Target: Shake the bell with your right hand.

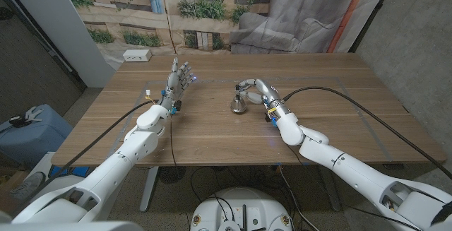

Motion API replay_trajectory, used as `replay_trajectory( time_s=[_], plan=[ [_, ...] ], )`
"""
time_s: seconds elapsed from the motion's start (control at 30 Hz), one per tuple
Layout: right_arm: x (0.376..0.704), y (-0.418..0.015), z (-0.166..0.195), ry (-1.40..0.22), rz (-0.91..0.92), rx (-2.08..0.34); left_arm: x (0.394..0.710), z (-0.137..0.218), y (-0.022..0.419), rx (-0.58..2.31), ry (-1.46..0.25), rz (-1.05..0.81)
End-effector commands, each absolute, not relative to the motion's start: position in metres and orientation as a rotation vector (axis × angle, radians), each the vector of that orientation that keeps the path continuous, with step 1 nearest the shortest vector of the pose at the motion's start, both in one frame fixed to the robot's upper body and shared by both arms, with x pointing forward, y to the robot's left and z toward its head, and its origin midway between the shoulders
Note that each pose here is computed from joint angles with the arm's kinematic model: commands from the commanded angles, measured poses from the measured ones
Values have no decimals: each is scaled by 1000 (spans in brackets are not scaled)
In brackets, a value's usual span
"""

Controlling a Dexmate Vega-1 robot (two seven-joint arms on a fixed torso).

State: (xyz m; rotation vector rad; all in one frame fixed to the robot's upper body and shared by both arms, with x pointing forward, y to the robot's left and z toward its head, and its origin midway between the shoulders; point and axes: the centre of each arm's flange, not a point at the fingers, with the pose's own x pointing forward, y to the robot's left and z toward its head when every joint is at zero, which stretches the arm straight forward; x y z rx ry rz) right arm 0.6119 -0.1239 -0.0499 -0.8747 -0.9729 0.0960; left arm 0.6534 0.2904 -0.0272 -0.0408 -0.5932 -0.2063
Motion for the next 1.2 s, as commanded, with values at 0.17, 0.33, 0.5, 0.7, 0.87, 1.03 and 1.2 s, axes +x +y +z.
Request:
replay_trajectory(
  time_s=[0.17,0.33,0.5,0.7,0.87,1.03,1.2],
  plan=[
    [615,-125,-53,-951,96,-906,654,-27,290,-41,-593,-206],
    [615,-125,-54,-943,102,-914,654,-27,290,-41,-593,-206],
    [616,-124,-55,-935,105,-921,654,-27,290,-41,-593,-206],
    [617,-124,-56,-915,111,-932,654,-27,290,-41,-593,-206],
    [616,-124,-56,-913,125,-940,654,-27,290,-41,-593,-206],
    [616,-123,-55,-908,138,-944,654,-27,290,-41,-593,-206],
    [617,-124,-56,-900,158,-950,654,-27,290,-41,-593,-206]
  ],
)
